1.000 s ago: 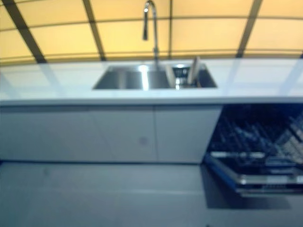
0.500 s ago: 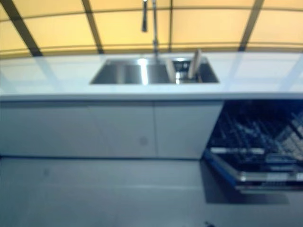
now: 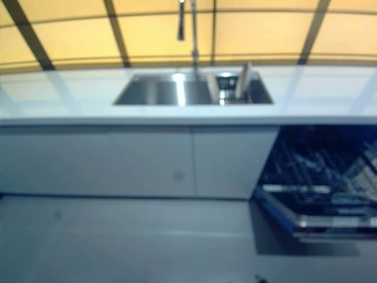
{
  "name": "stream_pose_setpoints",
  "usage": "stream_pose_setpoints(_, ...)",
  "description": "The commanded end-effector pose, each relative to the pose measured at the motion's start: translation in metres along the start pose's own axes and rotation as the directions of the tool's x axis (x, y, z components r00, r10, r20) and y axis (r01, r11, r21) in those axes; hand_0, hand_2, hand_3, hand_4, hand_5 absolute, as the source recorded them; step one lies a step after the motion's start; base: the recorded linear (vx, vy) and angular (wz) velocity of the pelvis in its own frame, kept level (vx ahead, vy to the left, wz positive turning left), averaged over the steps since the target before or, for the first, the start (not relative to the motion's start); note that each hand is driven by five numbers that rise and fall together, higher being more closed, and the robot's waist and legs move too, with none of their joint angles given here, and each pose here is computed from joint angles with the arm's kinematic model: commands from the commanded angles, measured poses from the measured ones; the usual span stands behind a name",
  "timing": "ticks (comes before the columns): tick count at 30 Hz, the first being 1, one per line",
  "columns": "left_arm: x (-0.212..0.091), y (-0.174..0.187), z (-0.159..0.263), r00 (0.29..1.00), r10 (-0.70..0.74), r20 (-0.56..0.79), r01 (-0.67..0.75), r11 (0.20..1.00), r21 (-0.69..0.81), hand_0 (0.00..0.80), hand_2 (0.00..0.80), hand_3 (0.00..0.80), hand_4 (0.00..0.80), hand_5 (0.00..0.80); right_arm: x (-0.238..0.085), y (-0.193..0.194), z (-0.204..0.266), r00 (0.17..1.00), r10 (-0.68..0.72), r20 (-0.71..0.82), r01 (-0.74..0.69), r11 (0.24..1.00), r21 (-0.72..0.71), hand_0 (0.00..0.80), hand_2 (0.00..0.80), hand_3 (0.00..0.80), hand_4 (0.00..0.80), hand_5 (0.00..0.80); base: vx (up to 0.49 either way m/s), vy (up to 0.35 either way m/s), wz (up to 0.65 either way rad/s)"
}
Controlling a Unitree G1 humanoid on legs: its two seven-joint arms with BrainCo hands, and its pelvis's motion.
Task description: Take plates into dishwasher
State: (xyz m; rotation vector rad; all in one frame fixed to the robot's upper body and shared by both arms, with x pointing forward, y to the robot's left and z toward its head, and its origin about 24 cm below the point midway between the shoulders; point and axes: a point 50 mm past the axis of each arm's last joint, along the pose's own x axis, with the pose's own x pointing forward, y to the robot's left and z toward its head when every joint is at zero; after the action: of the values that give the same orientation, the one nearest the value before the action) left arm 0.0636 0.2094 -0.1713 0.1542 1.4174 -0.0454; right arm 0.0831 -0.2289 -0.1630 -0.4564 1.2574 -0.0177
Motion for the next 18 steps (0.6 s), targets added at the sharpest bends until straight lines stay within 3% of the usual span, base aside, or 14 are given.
stream_pose_setpoints(1, 0.0, 0.002, 0.024, 0.998, 0.02, 0.052, -0.021, 1.0, 0.024, 0.0, 0.0, 0.0, 0.0, 0.0, 0.002, 0.0, 0.027, 0.996, -0.001, 0.087, 0.004, 0.999, -0.042, 0.0, 0.0, 0.0, 0.0, 0.0, 0.047, -0.029, 0.04)
stream_pose_setpoints(6, 0.0, 0.004, 0.03, 0.993, 0.051, 0.102, -0.05, 0.999, -0.019, 0.0, 0.0, 0.0, 0.0, 0.0, 0.003, -0.006, 0.036, 0.991, -0.041, 0.131, 0.052, 0.995, -0.081, 0.0, 0.0, 0.0, 0.0, 0.0, 0.037, -0.02, 0.02)
stream_pose_setpoints(11, 0.0, 0.009, 0.028, 0.992, 0.066, 0.11, -0.043, 0.979, -0.198, 0.0, 0.0, 0.0, 0.0, 0.0, 0.003, -0.012, 0.043, 0.99, 0.003, 0.144, 0.026, 0.98, -0.197, 0.0, 0.0, 0.0, 0.0, 0.0, 0.044, -0.095, 0.0)
stream_pose_setpoints(13, 0.0, 0.011, 0.02, 0.992, 0.083, 0.092, -0.059, 0.969, -0.24, 0.0, 0.0, 0.0, 0.0, 0.0, 0.004, -0.013, 0.036, 0.994, 0.022, 0.103, 0.004, 0.968, -0.249, 0.0, 0.0, 0.0, 0.0, 0.0, 0.301, -0.016, -0.07)
stream_pose_setpoints(18, -0.001, 0.015, -0.017, 0.993, 0.112, -0.03, -0.115, 0.963, -0.244, 0.0, 0.0, 0.0, 0.0, 0.0, 0.005, -0.014, 0.024, 0.999, 0.04, 0.027, -0.033, 0.977, -0.209, 0.0, 0.0, 0.0, 0.0, 0.0, 0.448, 0.06, -0.42)
